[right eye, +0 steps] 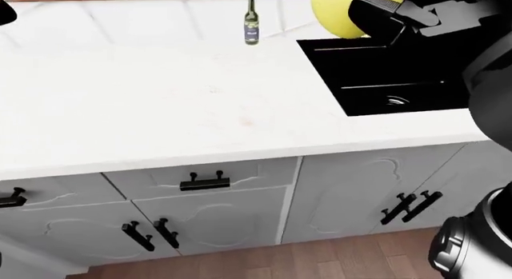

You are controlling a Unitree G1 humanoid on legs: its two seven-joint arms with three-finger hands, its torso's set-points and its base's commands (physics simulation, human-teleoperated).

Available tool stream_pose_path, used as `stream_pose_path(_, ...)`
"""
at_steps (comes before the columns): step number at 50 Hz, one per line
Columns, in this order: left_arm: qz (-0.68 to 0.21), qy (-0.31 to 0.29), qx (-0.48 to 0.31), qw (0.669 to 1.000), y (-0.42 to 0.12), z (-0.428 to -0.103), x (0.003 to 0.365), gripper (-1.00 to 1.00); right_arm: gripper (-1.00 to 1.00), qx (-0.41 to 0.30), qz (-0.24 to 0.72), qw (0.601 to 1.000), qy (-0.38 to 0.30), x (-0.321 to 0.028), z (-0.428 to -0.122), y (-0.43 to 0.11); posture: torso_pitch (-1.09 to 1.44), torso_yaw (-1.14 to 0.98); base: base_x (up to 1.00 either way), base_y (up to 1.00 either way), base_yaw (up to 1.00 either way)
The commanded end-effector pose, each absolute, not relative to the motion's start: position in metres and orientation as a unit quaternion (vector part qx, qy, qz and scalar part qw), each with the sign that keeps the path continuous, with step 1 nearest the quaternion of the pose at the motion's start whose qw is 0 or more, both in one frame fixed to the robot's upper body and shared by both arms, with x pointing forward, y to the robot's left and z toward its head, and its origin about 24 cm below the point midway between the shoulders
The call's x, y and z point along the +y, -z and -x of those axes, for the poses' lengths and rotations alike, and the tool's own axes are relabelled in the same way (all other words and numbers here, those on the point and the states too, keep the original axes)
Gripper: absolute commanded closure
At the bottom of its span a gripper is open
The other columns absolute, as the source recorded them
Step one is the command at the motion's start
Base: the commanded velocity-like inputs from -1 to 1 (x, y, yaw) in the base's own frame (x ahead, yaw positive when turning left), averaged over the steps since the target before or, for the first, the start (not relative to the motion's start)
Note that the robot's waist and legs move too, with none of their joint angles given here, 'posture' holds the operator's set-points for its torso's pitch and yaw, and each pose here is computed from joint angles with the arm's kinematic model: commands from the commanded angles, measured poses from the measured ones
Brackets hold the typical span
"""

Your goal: Pick up the wedge of cheese and place it on the slice of bread to prepare a simple cheese on bread dish.

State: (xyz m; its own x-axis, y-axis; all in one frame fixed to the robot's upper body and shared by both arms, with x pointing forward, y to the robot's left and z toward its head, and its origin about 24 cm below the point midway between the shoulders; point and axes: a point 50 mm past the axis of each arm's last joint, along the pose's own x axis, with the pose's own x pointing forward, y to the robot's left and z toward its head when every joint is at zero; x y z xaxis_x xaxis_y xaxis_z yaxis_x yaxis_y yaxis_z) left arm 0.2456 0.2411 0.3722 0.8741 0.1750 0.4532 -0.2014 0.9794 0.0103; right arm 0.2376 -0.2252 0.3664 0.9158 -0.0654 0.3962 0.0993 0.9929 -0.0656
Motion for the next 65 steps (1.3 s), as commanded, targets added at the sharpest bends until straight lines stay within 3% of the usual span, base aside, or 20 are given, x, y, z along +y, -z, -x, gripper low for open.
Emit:
stream_pose_path(1,-0.029,-0.099,-0.251,0.962,-0.3795,-0.2401,0.2402,-1.0,1.0,-0.229,0.038,0.971,0.05,-0.2275,-0.2325,-0.3753,0.0,0.0,0.0,-0.27,0.0)
stream_pose_path(65,-0.026,-0.099,-0.251,0.963,-0.3778,-0.2438,0.2437,-1.0,1.0,-0.225,0.041,0.972,0.054,-0.2273,-0.2339,-0.3735,0.0,0.0,-0.12,-0.32,0.0)
